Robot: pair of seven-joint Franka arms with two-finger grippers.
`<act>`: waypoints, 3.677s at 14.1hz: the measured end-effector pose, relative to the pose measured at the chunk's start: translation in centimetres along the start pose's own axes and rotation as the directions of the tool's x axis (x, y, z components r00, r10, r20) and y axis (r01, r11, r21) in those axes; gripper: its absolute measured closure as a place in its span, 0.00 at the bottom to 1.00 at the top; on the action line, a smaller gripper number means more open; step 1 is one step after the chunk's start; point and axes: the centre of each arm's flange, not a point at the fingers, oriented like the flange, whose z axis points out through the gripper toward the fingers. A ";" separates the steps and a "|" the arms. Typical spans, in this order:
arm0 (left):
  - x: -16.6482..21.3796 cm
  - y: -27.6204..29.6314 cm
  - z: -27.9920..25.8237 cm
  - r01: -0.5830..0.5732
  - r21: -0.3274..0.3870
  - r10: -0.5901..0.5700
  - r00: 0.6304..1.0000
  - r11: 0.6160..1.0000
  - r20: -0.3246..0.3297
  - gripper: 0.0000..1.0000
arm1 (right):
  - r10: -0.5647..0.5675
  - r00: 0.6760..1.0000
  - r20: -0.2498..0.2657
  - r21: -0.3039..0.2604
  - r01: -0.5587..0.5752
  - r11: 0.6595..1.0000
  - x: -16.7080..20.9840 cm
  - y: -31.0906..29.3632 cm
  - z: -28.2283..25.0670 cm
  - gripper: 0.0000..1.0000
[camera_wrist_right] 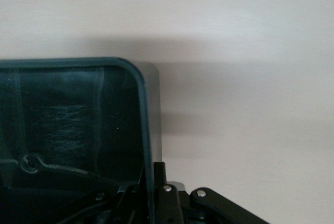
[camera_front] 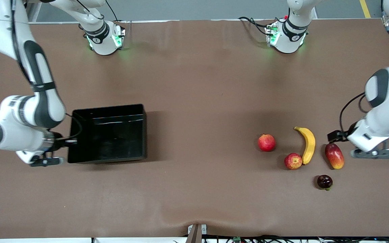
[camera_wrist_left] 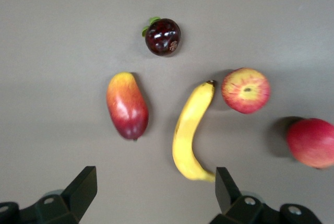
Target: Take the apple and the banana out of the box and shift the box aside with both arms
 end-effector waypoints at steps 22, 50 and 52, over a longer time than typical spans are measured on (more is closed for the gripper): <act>-12.5 5.8 -22.4 -0.010 -0.011 0.010 1.000 1.000 0.016 0.00 | 0.087 0.989 -0.118 -0.018 -0.090 0.996 -1.5 -1.3 -10.4 0.01; -13.1 3.9 -22.9 0.030 -0.032 -0.030 1.000 0.999 -0.002 0.00 | 0.144 0.987 -0.075 -0.039 -0.148 0.988 -16.3 -7.2 -32.8 0.00; -13.1 3.9 -22.9 0.030 -0.032 -0.030 1.000 0.999 -0.002 0.00 | 0.145 0.986 -0.076 -0.041 -0.149 0.988 -16.3 -7.2 -32.9 0.00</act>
